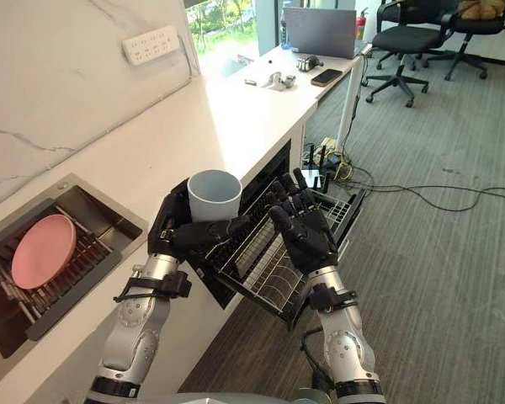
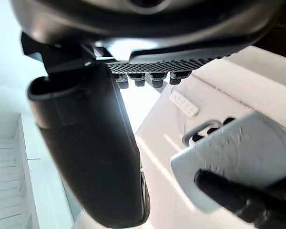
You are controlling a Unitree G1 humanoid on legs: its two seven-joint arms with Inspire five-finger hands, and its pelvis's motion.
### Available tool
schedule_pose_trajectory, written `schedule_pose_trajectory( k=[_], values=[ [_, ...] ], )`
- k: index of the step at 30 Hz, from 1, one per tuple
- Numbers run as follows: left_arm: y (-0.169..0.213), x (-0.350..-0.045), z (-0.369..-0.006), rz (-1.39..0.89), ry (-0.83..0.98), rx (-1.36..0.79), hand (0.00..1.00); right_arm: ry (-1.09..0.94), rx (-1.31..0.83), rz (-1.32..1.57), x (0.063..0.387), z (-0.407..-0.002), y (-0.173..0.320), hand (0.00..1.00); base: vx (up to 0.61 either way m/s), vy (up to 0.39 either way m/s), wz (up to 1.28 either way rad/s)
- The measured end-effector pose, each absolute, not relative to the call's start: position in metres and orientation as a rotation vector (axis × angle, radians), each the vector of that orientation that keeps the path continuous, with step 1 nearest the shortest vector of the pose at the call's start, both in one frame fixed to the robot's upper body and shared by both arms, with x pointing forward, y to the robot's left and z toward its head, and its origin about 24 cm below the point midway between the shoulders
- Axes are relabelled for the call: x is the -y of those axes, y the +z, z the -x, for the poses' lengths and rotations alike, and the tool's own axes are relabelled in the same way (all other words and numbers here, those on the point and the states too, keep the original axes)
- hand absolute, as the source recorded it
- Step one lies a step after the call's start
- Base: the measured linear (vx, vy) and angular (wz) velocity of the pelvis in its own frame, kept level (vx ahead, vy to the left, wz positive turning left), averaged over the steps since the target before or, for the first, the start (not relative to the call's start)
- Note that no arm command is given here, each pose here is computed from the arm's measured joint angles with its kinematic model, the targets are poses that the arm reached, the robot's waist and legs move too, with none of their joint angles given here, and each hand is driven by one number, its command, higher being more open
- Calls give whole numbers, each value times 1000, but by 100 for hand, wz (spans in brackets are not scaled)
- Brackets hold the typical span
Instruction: Walk over to the sink, pick up the cup, carry it to the dishwasher, place the cup inside the dishwasher, then close the dishwasher door
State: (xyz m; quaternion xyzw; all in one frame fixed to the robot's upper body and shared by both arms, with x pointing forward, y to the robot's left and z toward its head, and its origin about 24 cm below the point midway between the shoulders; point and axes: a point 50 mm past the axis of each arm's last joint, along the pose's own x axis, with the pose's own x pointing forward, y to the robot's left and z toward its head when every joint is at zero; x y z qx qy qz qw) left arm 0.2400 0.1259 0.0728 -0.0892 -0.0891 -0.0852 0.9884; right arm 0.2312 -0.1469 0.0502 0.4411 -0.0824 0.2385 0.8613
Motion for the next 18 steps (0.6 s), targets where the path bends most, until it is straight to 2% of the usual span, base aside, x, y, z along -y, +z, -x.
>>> schedule_pose_trajectory(
  k=[9, 18],
  values=[
    [65, -127, -243, 133, -153, 129, 0, 608, 79, -780, 131, -228, 47, 100, -3, -21, -7],
    [67, -127, -246, 43, -124, 143, 0, 518, -24, -504, 121, -234, 43, 100, -55, -14, -3]
  ],
)
